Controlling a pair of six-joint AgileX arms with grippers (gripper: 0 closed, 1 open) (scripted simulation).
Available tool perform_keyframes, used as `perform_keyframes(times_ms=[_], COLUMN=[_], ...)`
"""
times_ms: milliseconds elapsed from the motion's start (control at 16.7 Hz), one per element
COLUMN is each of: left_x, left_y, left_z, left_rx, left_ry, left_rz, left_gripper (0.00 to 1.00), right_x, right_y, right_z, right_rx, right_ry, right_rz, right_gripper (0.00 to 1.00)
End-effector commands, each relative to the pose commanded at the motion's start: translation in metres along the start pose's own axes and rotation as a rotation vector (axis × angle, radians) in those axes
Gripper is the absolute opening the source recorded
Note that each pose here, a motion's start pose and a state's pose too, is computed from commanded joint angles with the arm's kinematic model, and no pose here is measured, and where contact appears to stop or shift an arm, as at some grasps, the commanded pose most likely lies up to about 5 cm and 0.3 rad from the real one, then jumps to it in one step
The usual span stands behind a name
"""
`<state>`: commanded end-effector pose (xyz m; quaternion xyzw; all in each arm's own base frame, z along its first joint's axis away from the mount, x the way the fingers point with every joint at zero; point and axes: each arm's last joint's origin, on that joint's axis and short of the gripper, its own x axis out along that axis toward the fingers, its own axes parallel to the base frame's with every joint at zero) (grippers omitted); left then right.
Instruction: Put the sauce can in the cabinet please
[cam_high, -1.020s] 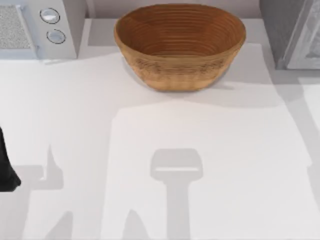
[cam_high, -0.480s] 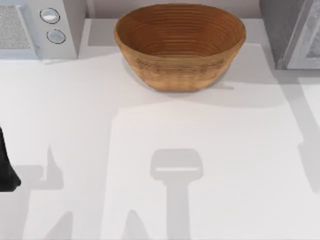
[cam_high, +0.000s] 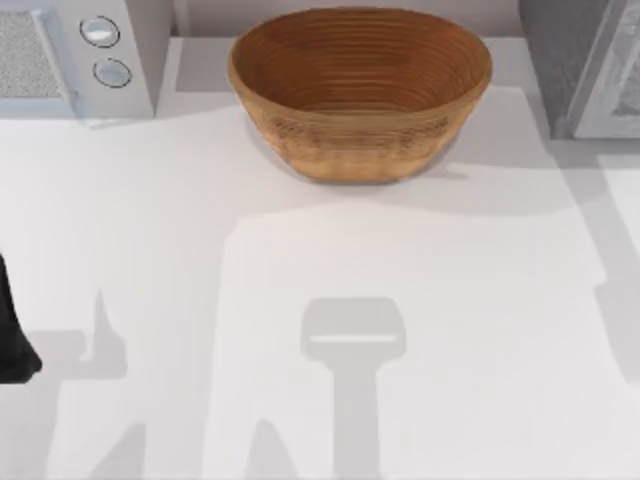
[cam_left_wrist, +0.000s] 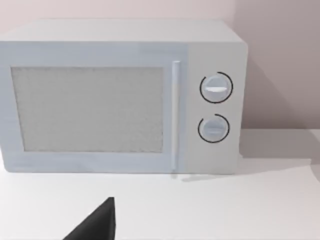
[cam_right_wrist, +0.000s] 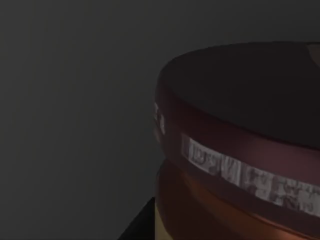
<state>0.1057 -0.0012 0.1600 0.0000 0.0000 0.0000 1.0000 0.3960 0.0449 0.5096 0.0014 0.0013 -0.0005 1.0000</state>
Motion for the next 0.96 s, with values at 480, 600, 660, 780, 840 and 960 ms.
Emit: perform_keyframes(times_ms=[480, 600, 660, 780, 840, 960], left_x=[0.0000, 0.0000, 0.0000, 0.0000, 0.0000, 0.0000], left_y=[0.0000, 0.0000, 0.0000, 0.0000, 0.0000, 0.0000], left_z=[0.0000, 0.0000, 0.0000, 0.0000, 0.0000, 0.0000], left_rx=[0.000, 0.000, 0.000, 0.000, 0.000, 0.000], left_ry=[0.000, 0.000, 0.000, 0.000, 0.000, 0.000], left_rz=[0.000, 0.000, 0.000, 0.000, 0.000, 0.000], left_gripper=[1.00, 1.00, 1.00, 1.00, 1.00, 1.00], right_x=[0.0000, 0.0000, 0.0000, 0.0000, 0.0000, 0.0000], right_y=[0.0000, 0.0000, 0.0000, 0.0000, 0.0000, 0.0000], right_z=[0.0000, 0.0000, 0.0000, 0.0000, 0.0000, 0.0000], right_rx=[0.000, 0.000, 0.000, 0.000, 0.000, 0.000], right_ry=[0.000, 0.000, 0.000, 0.000, 0.000, 0.000], right_rz=[0.000, 0.000, 0.000, 0.000, 0.000, 0.000], right_gripper=[0.83, 0.98, 1.00, 1.00, 1.00, 1.00])
